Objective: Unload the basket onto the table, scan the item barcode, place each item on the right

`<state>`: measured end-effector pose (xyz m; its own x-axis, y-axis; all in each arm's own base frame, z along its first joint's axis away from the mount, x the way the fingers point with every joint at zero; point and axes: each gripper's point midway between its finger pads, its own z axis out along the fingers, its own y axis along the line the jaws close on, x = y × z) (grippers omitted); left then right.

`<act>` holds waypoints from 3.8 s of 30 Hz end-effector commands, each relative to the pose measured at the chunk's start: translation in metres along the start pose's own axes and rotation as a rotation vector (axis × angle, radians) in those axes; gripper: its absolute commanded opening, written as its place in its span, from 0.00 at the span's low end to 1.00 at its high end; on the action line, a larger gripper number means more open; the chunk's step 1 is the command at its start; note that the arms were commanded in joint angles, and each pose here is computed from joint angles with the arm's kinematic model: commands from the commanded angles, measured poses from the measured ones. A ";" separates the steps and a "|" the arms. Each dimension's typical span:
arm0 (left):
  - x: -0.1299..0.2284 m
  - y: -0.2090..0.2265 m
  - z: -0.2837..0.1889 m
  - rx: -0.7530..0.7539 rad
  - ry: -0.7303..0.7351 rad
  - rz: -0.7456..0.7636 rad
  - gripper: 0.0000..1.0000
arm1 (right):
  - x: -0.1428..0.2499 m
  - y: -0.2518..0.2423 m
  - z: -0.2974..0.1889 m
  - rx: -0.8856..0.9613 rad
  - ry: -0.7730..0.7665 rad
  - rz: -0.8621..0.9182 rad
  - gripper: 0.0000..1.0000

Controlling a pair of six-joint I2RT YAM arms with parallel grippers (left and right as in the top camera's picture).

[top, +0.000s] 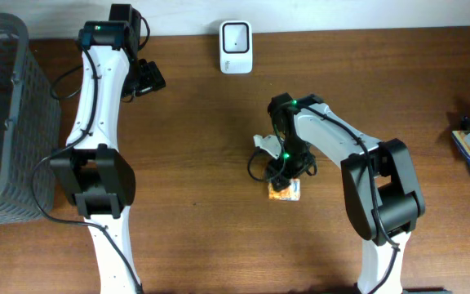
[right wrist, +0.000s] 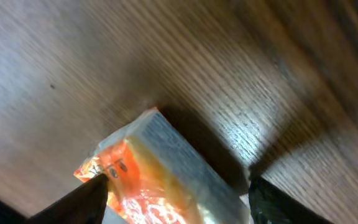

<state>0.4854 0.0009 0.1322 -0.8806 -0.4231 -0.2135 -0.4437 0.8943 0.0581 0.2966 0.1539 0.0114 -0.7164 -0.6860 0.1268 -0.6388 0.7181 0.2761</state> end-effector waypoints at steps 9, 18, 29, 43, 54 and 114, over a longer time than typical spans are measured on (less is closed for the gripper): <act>-0.005 0.003 -0.008 0.001 -0.026 -0.005 0.99 | 0.010 -0.015 -0.051 -0.183 -0.038 0.633 0.56; -0.005 0.003 -0.008 0.002 -0.026 -0.005 0.99 | 0.025 0.023 -0.005 -0.141 0.086 0.402 0.49; -0.005 0.003 -0.008 0.002 -0.026 -0.005 0.99 | -0.039 -0.011 -0.052 -0.072 -0.183 0.505 0.04; -0.005 0.003 -0.008 0.001 -0.026 -0.005 0.99 | -0.220 -0.146 -0.273 0.953 -1.040 -0.085 0.04; -0.005 0.003 -0.008 0.001 -0.026 -0.005 0.99 | -0.298 -0.101 -0.218 1.138 -1.004 -0.542 0.04; -0.005 0.003 -0.008 0.001 -0.026 -0.005 0.99 | 0.226 -0.034 -0.153 0.070 -0.857 1.270 0.99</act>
<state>0.4854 0.0014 0.1323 -0.8805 -0.4225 -0.2147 -0.4438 0.8941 0.0604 0.1937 -0.0465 0.1807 -0.6985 0.6214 -0.3548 0.5165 0.7810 0.3510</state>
